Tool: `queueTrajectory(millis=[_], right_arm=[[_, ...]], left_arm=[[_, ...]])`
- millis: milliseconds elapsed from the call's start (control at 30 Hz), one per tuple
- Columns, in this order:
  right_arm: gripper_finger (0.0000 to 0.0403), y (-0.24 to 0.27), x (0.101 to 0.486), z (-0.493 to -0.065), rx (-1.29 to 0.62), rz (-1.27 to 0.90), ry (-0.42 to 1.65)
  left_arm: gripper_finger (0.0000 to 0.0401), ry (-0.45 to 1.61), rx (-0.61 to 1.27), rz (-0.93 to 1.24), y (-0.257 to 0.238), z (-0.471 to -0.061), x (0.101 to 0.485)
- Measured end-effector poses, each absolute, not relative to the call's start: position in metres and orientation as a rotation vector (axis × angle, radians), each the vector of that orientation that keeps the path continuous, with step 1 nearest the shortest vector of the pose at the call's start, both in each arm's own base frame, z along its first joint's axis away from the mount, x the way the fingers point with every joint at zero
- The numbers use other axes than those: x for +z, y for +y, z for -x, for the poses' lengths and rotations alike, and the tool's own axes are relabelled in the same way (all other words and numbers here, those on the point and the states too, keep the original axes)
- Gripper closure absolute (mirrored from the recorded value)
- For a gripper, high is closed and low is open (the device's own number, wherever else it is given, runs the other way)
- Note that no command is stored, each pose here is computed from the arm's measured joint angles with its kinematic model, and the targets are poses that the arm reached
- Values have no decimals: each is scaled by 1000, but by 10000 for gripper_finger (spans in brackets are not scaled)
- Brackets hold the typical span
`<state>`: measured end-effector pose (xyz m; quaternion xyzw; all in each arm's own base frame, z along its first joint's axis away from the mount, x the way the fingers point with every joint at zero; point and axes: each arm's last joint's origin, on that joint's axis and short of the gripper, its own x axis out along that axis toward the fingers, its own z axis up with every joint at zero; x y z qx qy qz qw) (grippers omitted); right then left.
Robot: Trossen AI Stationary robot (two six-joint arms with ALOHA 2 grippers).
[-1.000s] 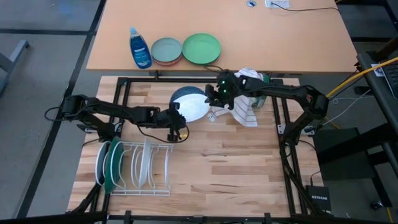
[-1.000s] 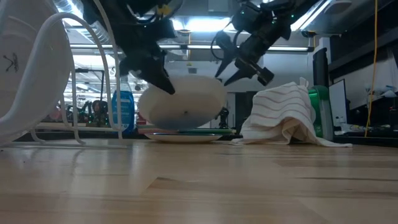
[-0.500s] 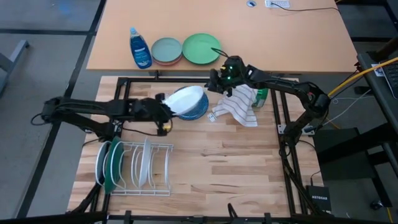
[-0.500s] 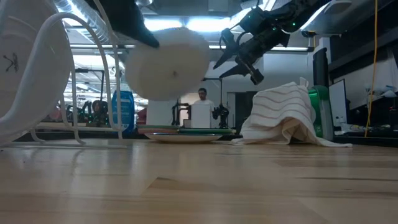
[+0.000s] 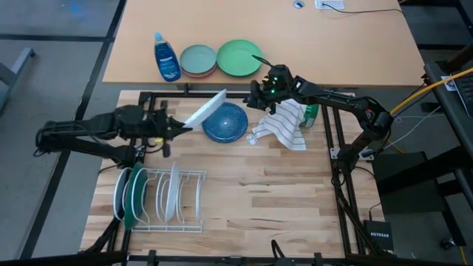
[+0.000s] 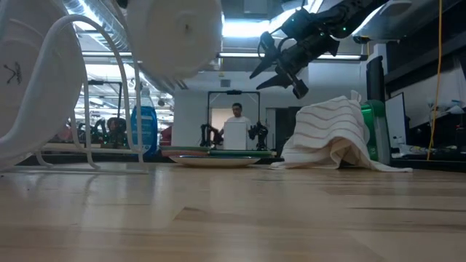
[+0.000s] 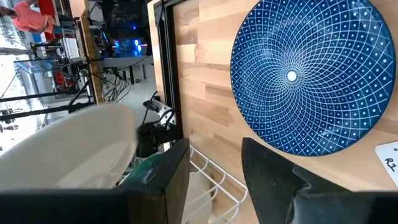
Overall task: Sort dishes
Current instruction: Put the white plate in the white dish rack
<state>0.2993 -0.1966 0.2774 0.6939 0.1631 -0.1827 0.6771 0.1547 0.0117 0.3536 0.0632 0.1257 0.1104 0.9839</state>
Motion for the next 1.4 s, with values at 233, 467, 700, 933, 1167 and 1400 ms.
queueTrajectory(millis=[233, 467, 700, 933, 1167, 1400], right_arm=[[253, -196, 278, -299, -393, -1566, 376], [253, -189, 278, -303, -317, -1624, 421], [253, -170, 279, -315, -266, -1617, 462], [253, -149, 279, -326, -285, -1594, 471], [253, -138, 278, -332, -364, -1610, 438], [253, -125, 271, -332, -438, -1702, 525]], left_arm=[[401, 209, 225, -100, 11, -141, 359], [401, 346, 206, -131, 11, -151, 345], [401, 548, 185, -212, 13, -178, 321], [401, 705, 150, -287, 14, -209, 294], [401, 836, 118, -325, 15, -233, 268], [401, 905, 133, -408, 8, -245, 253]])
